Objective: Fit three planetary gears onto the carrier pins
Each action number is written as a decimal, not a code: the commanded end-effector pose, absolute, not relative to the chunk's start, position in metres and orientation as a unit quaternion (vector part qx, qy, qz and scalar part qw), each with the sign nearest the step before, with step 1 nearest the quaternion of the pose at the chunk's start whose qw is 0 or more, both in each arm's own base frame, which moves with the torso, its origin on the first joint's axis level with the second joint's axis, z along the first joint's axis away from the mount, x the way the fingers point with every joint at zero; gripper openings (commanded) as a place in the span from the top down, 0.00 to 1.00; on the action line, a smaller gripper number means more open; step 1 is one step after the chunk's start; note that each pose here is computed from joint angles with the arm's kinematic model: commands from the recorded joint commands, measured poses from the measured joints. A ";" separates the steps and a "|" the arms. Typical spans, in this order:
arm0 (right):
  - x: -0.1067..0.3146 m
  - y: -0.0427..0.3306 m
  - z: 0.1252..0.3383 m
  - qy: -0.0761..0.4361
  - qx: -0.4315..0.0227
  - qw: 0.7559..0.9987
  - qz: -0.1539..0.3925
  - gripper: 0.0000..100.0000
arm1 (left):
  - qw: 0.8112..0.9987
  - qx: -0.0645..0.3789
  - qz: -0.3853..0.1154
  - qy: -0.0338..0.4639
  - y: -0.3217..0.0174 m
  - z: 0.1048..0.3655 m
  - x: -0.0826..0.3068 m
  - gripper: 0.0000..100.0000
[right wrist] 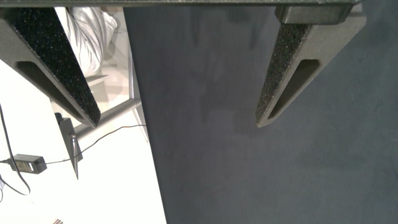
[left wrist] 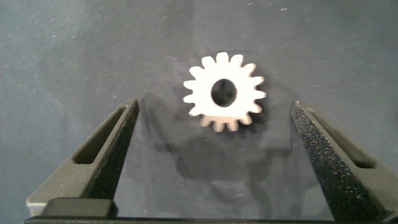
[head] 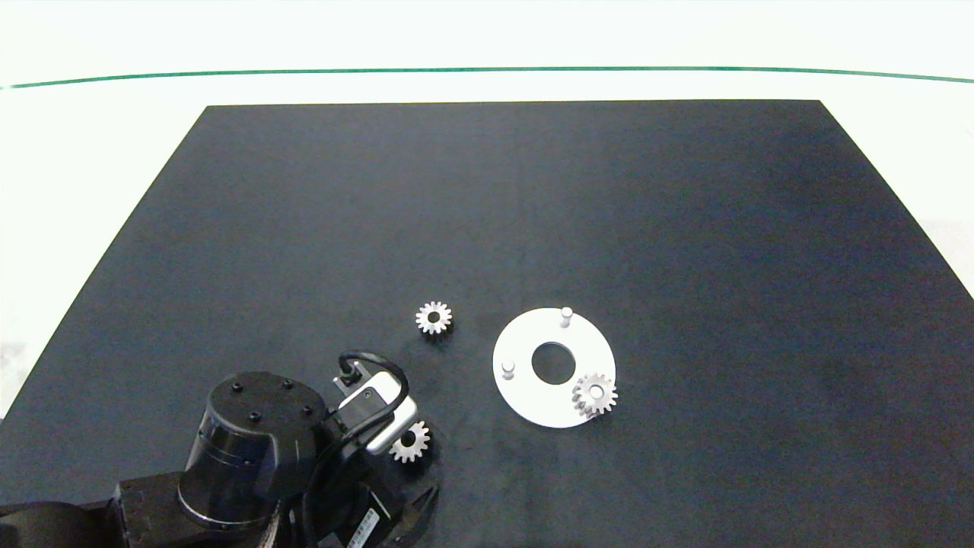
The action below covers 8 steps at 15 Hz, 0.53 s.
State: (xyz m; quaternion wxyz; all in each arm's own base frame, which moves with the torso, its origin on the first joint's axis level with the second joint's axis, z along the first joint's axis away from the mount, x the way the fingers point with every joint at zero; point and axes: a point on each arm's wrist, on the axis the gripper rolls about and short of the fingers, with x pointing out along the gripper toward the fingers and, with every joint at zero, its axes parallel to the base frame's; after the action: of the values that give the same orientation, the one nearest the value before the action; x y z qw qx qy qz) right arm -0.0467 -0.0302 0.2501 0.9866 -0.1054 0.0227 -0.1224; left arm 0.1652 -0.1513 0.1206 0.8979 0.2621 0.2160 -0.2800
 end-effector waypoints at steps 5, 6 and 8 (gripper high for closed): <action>-0.044 -0.029 0.251 0.030 -0.110 0.986 -0.122 0.00 | 0.906 0.251 -0.276 0.200 -0.156 0.131 0.171 0.16; -0.044 -0.029 0.251 0.030 -0.109 0.986 -0.122 0.00 | 0.906 0.250 -0.276 0.200 -0.156 0.131 0.172 0.17; -0.043 -0.029 0.251 0.030 -0.109 0.986 -0.121 0.00 | 0.906 0.251 -0.276 0.201 -0.156 0.130 0.172 0.22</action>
State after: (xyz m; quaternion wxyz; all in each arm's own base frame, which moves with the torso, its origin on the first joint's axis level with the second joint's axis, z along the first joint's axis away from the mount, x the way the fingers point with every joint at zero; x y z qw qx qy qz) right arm -0.0449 -0.0296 0.2509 0.9867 -0.1066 0.0257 -0.1202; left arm 0.1720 -0.1563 0.1293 0.9050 0.2512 0.2037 -0.2765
